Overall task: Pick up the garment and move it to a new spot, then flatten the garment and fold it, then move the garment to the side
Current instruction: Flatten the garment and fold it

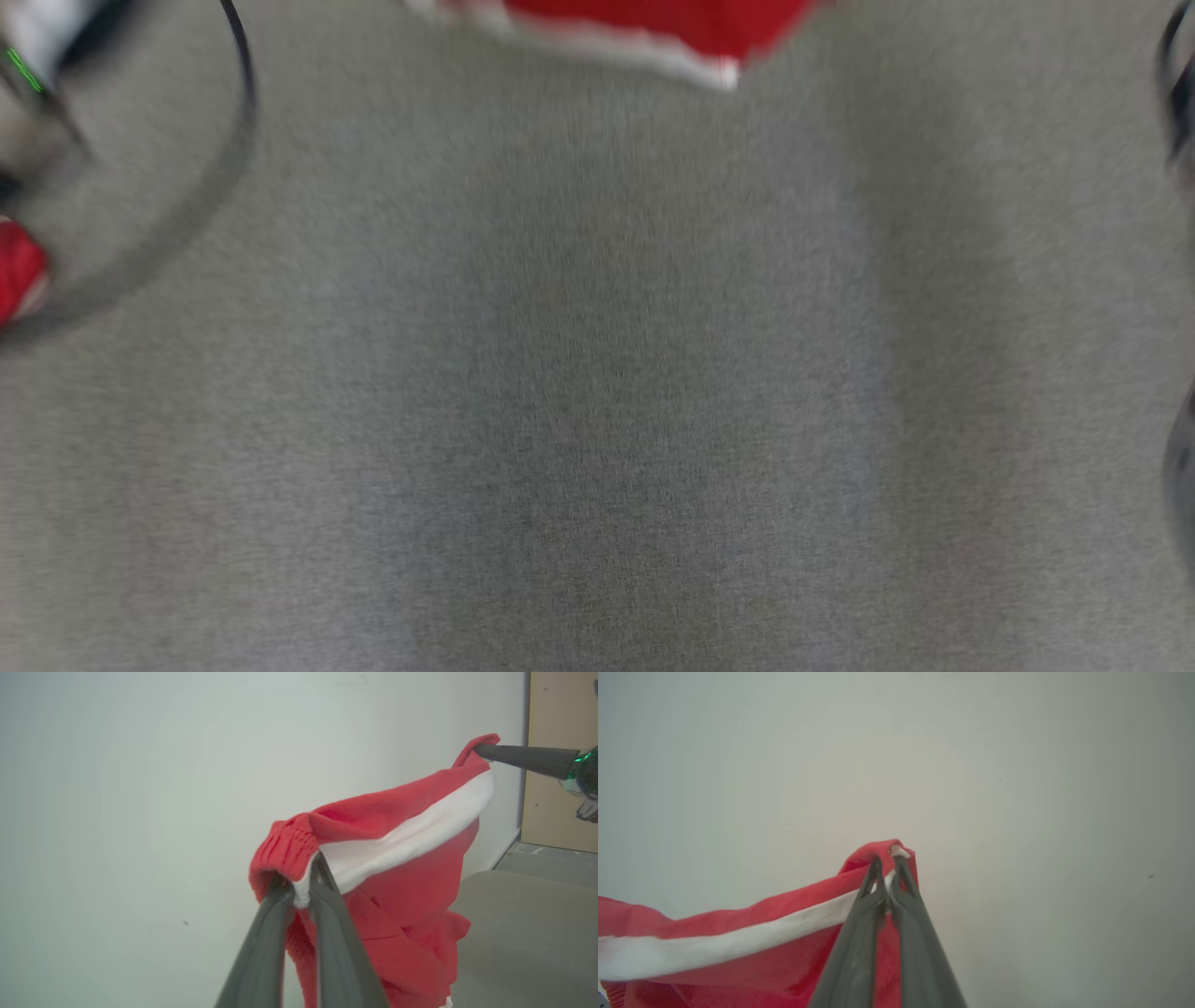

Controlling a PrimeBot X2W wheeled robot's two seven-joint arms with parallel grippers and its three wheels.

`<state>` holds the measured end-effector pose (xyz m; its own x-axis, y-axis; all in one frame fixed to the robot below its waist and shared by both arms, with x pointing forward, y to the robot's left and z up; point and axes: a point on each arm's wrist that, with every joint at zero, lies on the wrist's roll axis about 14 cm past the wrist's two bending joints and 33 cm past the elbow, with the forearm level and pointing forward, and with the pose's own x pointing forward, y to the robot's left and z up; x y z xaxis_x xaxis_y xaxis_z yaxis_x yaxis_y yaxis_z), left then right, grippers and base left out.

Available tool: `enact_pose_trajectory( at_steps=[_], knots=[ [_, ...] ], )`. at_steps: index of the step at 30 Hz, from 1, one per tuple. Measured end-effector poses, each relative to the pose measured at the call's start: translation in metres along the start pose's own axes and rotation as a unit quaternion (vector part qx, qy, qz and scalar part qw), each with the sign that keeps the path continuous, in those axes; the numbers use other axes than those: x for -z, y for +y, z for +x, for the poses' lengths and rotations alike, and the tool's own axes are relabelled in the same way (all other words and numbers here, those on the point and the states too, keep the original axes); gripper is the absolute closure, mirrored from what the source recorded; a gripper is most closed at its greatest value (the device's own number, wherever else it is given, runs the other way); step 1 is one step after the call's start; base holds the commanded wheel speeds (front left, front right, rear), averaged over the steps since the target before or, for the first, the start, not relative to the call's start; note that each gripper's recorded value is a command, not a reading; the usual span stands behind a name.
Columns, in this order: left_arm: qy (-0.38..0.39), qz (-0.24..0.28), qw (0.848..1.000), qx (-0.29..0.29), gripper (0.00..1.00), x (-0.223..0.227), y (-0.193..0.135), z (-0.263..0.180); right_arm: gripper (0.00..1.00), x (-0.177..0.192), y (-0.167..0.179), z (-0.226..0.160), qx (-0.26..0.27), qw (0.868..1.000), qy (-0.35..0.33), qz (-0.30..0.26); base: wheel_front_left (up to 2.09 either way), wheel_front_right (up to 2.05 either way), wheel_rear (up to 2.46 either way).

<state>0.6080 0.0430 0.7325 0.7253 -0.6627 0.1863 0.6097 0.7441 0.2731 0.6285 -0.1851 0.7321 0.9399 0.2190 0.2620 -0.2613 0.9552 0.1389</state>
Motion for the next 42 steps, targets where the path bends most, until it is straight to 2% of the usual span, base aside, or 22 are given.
enact_pose_trajectory(
  at_steps=[3, 7, 13, 18, 22, 25, 30, 36, 42],
  knots=[
    [-0.033, 0.004, 0.999, -0.022, 1.00, -0.018, 0.029, 0.025, 1.00, -0.015, -0.002, 0.036, 0.003, 1.000, -0.017, 0.018, 0.00, 0.00, 0.00],
    [-0.054, -0.009, 0.998, -0.033, 1.00, -0.011, 0.047, 0.052, 1.00, -0.015, -0.008, 0.070, 0.012, 1.000, -0.026, 0.001, 0.00, 0.00, 0.00],
    [-0.063, -0.030, 0.996, -0.056, 1.00, 0.026, 0.073, 0.072, 1.00, 0.020, -0.017, 0.101, 0.026, 0.999, -0.020, -0.011, 0.00, 0.00, 0.00],
    [-0.036, -0.055, 0.996, -0.053, 1.00, 0.079, 0.071, 0.079, 1.00, 0.073, -0.025, 0.109, 0.030, 0.999, 0.020, -0.018, 0.00, 0.00, 0.00],
    [-0.009, -0.073, 0.997, -0.025, 1.00, 0.120, 0.049, 0.078, 1.00, 0.103, -0.029, 0.106, 0.023, 0.998, 0.047, -0.033, 0.00, 0.00, 0.00],
    [0.006, -0.097, 0.995, -0.015, 1.00, 0.146, 0.037, 0.067, 1.00, 0.125, -0.039, 0.093, 0.024, 0.997, 0.070, -0.034, 0.00, 0.00, 0.00],
    [0.064, -0.143, 0.988, 0.015, 1.00, 0.194, -0.002, 0.036, 1.00, 0.161, -0.050, 0.051, 0.019, 0.993, 0.113, -0.024, 0.00, 0.00, 0.00],
    [0.066, -0.202, 0.976, 0.039, 1.00, 0.193, -0.047, -0.002, 1.00, 0.178, -0.062, -0.021, 0.014, 0.986, 0.163, -0.013, 0.00, 0.00, 0.00],
    [0.106, -0.254, 0.960, 0.048, 1.00, 0.201, -0.103, -0.059, 1.00, 0.196, -0.068, -0.112, 0.029, 0.975, 0.221, 0.011, 0.00, 0.00, 0.00]
  ],
)
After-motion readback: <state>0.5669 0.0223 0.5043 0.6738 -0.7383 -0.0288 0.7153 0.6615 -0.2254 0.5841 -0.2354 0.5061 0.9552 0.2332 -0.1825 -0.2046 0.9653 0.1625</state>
